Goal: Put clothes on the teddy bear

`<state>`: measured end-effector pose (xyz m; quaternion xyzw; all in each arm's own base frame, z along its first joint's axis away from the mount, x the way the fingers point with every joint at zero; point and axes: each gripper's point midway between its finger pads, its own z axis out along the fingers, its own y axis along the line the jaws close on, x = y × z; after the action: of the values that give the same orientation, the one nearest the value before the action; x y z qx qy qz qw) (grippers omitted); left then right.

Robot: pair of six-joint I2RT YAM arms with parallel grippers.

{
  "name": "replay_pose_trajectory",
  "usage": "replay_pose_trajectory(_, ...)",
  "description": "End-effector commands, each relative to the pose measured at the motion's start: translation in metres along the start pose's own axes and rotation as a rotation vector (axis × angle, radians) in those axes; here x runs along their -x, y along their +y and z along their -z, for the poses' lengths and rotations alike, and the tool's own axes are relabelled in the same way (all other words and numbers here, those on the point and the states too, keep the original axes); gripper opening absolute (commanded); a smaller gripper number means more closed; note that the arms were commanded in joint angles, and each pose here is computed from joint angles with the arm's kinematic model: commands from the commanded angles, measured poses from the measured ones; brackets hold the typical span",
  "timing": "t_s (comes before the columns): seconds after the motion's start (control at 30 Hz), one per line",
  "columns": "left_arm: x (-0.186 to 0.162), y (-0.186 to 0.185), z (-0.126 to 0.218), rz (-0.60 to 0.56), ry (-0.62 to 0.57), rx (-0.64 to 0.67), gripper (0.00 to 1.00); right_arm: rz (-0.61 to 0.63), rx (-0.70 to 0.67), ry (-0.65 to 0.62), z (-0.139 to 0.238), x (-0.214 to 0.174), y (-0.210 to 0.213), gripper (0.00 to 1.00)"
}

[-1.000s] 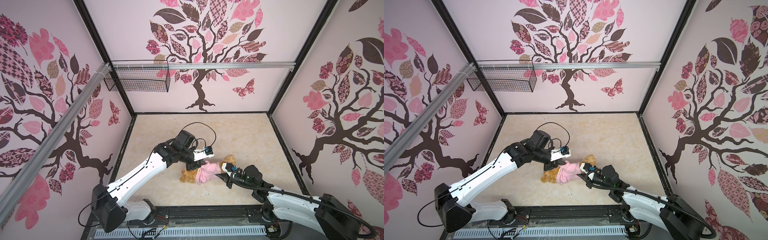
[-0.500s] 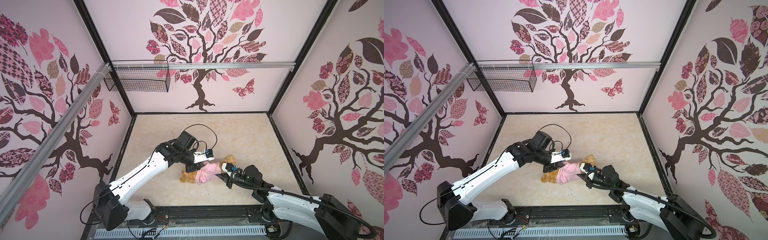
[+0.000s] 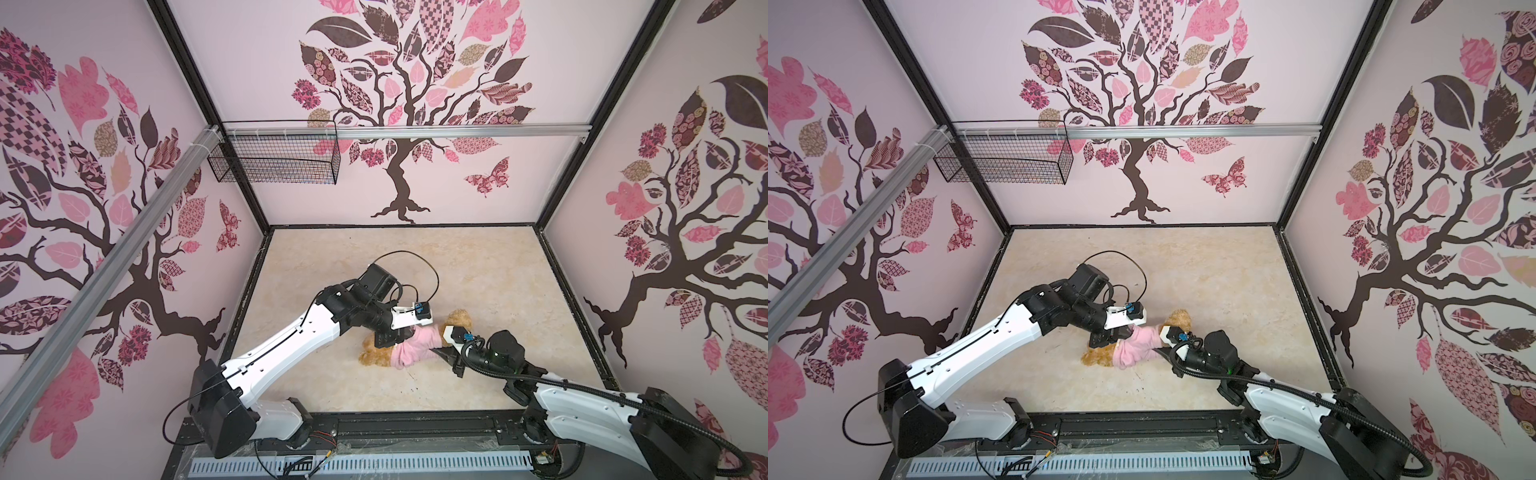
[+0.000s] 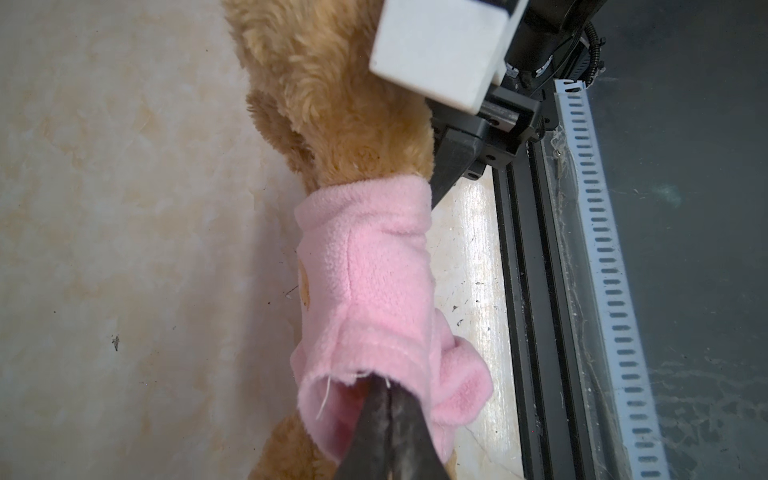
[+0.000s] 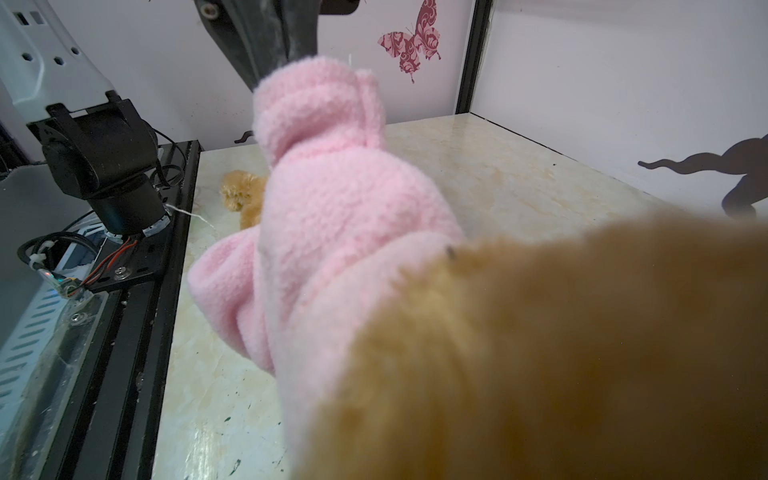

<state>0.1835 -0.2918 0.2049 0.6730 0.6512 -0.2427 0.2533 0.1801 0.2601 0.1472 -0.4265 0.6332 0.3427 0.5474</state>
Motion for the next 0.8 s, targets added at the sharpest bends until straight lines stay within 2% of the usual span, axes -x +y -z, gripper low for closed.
replay_pose_trajectory(0.0,0.010,0.014,0.000,-0.027,0.000,0.041,0.11,0.028,0.012,-0.079,0.000,0.023,0.001,0.14)
replay_pose_trajectory(0.33,0.013,0.006,-0.014,0.012,-0.042,-0.037,0.26,0.018,0.023,-0.103,0.001,0.028,0.003,0.14)
replay_pose_trajectory(0.47,0.013,-0.007,-0.022,0.031,-0.063,-0.112,0.31,0.007,0.007,-0.132,0.003,0.035,0.001,0.14)
replay_pose_trajectory(0.77,0.003,-0.025,-0.036,0.020,-0.015,-0.180,0.42,-0.046,-0.037,-0.211,0.008,0.063,-0.008,0.13)
